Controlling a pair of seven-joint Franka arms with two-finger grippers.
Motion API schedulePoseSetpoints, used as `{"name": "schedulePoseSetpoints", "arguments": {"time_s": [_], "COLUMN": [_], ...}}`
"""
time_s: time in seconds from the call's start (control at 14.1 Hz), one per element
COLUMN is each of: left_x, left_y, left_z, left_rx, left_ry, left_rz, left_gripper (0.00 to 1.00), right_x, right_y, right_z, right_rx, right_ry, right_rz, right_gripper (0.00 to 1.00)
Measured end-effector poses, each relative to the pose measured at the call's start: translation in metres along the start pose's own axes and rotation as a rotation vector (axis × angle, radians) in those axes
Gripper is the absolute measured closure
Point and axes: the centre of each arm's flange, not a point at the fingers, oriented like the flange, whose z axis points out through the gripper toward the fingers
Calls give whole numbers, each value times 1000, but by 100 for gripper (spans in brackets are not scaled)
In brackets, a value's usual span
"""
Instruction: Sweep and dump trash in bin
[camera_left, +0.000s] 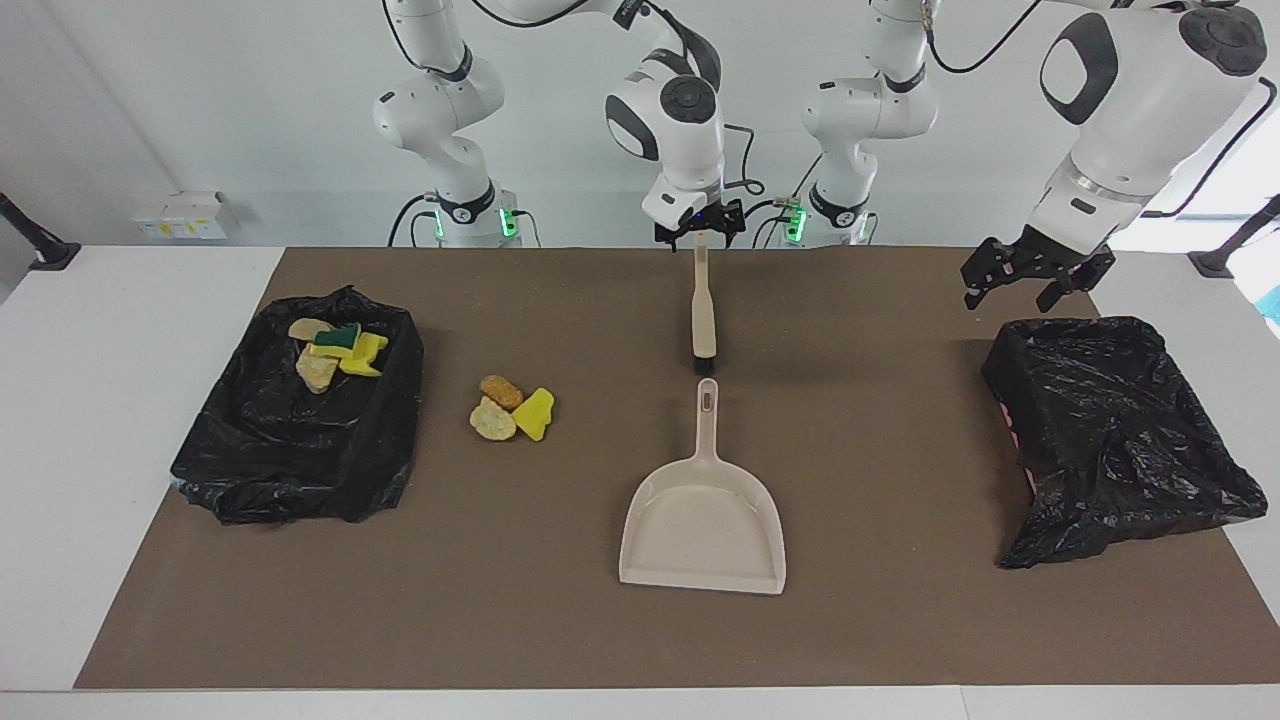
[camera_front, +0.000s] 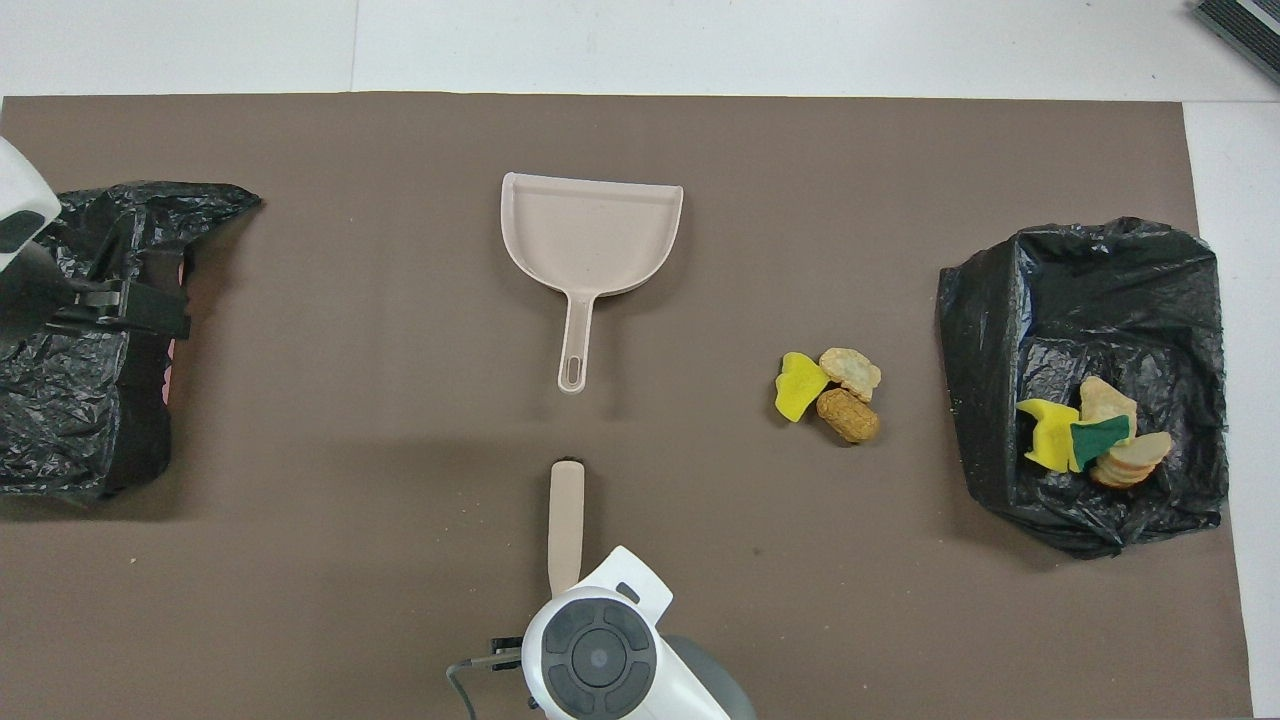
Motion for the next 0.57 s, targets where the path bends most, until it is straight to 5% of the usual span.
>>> {"name": "schedulePoseSetpoints", "arguments": {"time_s": [0.36,0.43,0.57], "left_x": [13,17,25], "left_y": [81,100,126], "left_z": [36,45,66], "left_rx": [-13,-16,-21], "left_ry": [51,54,60], "left_rz": [3,-5,-5], "left_gripper": [0,0,0], "right_x": [4,3,-1], "right_y": [11,10,8], "right_z": [31,31,33], "right_rx": [19,19,18], "right_ry": [-13,-14,-16], "right_rz": [48,48,48], "right_gripper": [3,7,30]}}
